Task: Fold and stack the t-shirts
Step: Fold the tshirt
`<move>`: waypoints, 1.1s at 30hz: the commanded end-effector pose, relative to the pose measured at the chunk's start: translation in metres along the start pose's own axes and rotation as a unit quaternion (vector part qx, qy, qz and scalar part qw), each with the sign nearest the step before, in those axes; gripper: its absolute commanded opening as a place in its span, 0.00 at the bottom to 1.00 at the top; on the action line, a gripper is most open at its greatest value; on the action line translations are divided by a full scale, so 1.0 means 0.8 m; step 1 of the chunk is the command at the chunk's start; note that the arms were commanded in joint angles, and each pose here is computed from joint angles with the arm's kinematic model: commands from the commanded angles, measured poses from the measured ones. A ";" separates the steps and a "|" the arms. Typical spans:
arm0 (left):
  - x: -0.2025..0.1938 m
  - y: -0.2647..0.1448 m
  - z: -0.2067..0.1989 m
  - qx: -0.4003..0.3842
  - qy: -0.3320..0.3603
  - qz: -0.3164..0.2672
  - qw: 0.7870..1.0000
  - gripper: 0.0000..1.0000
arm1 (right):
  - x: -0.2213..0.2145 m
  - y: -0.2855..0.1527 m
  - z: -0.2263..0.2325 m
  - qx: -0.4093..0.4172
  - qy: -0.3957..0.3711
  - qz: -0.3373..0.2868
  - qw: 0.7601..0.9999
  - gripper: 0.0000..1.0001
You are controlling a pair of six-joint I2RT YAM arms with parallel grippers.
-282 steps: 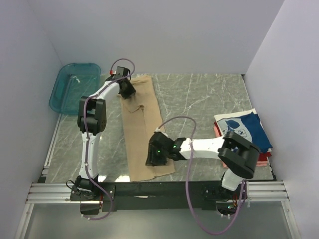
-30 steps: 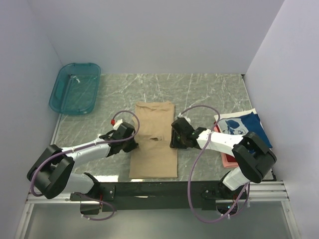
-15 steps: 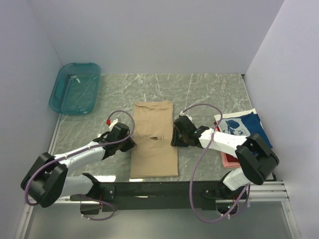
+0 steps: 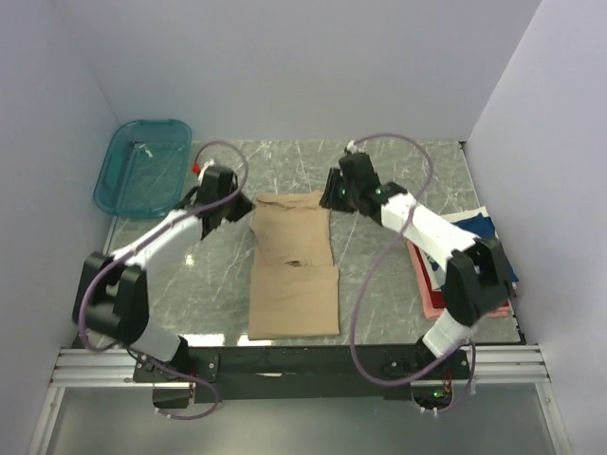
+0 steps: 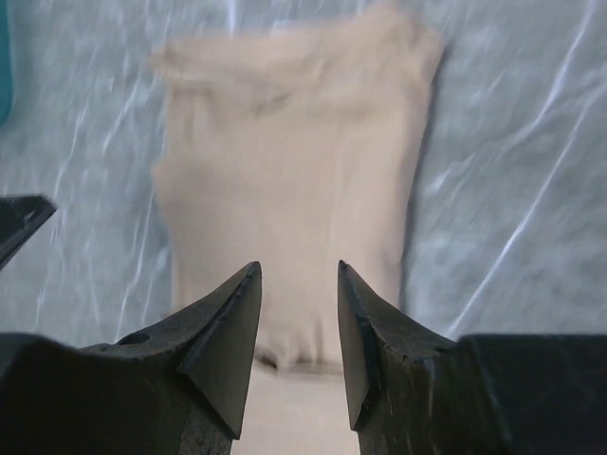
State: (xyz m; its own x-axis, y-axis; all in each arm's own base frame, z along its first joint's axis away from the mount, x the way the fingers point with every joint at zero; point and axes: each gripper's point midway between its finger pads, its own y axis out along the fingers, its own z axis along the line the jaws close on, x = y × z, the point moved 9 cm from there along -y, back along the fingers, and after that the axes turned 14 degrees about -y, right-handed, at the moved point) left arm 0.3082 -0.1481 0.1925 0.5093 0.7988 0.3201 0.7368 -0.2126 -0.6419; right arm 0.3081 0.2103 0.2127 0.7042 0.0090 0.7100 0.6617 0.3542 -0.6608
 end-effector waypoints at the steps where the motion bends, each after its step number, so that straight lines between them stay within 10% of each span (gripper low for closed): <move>1: 0.021 0.026 -0.032 -0.003 0.045 0.001 0.999 0.19 | 0.037 0.032 -0.018 -0.021 -0.018 0.010 1.000 0.45; 18: 0.061 0.157 -0.055 0.121 0.124 -0.027 0.984 0.29 | 0.058 0.154 -0.044 -0.093 -0.049 0.069 0.992 0.48; 33: 0.049 0.188 -0.048 0.124 0.098 -0.006 0.988 0.33 | 0.061 0.134 -0.038 -0.076 -0.040 0.047 0.995 0.47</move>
State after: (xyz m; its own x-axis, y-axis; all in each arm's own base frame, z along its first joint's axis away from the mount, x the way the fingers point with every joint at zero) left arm 0.4447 -0.1641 0.1300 0.6061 0.6595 0.4446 0.6009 -0.0135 -0.7992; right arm 0.4200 0.2213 0.1365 0.8011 0.1336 0.5834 0.5595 0.1789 -0.8093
